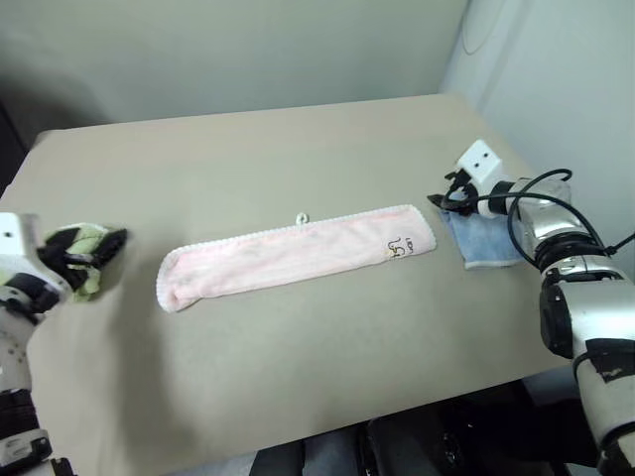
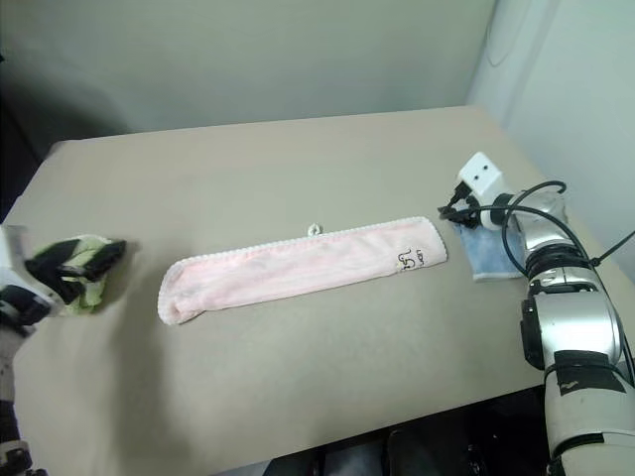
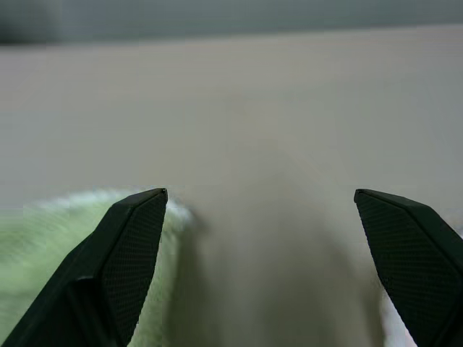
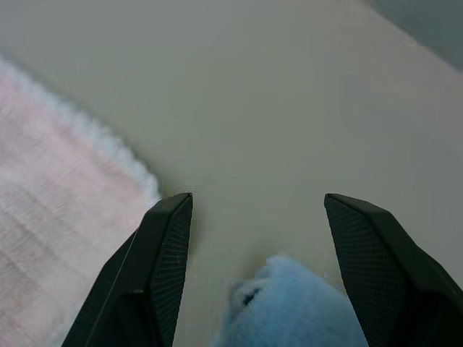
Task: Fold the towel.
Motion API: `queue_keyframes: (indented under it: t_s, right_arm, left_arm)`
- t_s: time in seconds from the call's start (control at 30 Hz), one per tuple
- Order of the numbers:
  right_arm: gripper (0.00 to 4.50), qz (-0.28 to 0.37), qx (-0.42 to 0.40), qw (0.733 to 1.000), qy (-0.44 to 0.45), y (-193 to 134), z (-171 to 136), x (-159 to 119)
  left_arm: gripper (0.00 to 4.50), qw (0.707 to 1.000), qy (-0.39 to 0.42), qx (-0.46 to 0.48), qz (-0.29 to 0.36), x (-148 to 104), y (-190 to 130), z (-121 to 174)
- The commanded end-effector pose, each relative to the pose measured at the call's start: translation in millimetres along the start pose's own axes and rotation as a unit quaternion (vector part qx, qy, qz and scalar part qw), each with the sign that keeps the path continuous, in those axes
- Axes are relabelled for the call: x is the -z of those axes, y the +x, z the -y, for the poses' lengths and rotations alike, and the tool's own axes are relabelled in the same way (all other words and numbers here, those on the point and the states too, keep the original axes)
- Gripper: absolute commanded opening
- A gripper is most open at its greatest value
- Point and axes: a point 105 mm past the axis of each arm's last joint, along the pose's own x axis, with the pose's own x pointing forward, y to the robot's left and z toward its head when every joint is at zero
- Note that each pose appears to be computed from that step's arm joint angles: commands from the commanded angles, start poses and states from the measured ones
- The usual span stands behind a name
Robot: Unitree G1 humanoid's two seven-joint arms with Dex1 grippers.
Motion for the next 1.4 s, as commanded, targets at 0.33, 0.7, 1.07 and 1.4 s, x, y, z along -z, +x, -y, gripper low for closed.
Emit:
queue_keyframes:
  t_s: [0.33,0.7,1.07,1.4]
  right_arm:
    - [4.49,-0.008,-0.069,0.893,0.445,-41.0,-52.2,22.6]
    - [4.49,-0.057,-0.049,0.835,0.546,-55.1,-81.5,44.4]
    - [4.49,-0.076,-0.013,0.804,0.589,-27.0,-93.6,63.9]
    - [4.49,-0.046,0.023,0.779,0.624,9.0,-85.3,65.6]
  left_arm:
    - [4.50,0.980,0.072,0.187,0.024,-0.7,-7.0,99.0]
    - [4.50,0.968,0.047,0.244,0.034,8.2,10.0,142.0]
    - [4.50,0.966,0.036,0.252,0.042,8.1,11.8,156.2]
    - [4.50,0.966,0.032,0.253,0.047,5.7,9.9,163.6]
